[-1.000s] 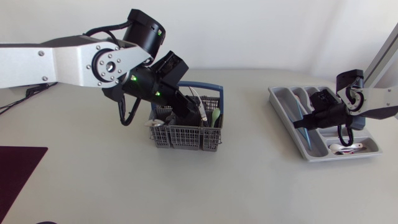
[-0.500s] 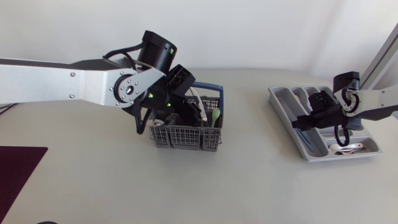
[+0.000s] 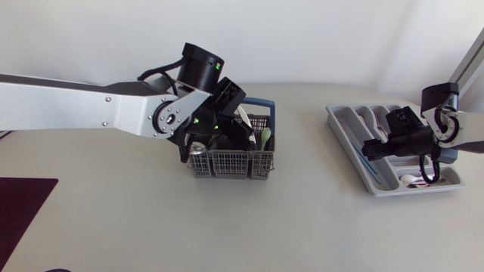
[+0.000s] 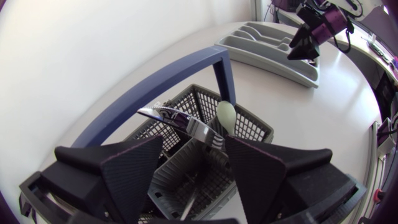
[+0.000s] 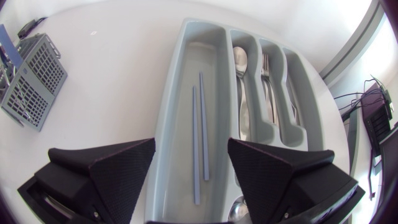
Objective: Sort the cutlery from the basket into the organizer compartments.
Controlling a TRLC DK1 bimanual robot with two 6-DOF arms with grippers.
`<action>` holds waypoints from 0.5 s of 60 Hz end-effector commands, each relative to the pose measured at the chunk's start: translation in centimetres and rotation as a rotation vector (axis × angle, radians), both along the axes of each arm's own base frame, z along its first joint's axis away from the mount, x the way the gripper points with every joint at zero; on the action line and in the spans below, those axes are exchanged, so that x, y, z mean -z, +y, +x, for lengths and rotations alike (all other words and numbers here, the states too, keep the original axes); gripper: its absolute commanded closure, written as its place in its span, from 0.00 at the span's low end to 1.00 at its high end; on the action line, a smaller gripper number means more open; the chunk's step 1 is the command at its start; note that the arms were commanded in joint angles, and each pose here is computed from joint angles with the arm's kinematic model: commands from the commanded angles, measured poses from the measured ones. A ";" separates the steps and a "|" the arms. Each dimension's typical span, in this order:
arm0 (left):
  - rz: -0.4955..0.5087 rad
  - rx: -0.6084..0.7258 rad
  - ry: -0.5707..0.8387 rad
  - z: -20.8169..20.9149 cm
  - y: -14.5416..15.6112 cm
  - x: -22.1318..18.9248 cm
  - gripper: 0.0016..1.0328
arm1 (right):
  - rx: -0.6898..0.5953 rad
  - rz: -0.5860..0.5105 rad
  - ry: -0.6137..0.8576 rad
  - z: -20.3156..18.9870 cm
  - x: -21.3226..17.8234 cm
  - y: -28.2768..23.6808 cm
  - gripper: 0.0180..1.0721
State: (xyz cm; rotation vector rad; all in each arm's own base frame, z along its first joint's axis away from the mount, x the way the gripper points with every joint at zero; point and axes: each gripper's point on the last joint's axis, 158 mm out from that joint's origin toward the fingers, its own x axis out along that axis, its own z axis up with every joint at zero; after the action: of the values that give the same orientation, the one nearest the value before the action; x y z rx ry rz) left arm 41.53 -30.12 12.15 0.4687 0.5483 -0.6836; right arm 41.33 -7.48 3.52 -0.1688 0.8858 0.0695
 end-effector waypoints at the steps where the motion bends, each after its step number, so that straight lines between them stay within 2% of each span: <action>1: 0.057 -0.016 0.064 -1.0 0.0 4.1 0.33 | -0.007 0.002 0.000 -0.9 0.1 0.4 0.17; 8: 0.072 -0.027 0.024 -1.7 0.0 3.0 0.33 | -0.010 -0.001 -0.010 -1.2 -0.1 0.5 0.17; 16: 0.068 -0.028 -0.050 -3.0 -0.1 -0.9 0.33 | -0.012 -0.004 -0.021 -1.4 -0.6 0.6 0.17; 30: 0.032 -0.038 -0.104 -5.2 2.2 -6.9 0.33 | -0.061 -0.005 -0.089 -2.4 -3.2 2.3 0.17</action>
State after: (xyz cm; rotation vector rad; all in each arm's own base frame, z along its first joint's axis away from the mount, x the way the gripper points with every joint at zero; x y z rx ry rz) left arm 36.96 -29.26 16.11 0.5385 0.5191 -0.6335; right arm 39.76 -6.31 6.04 -0.1830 0.8177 0.0857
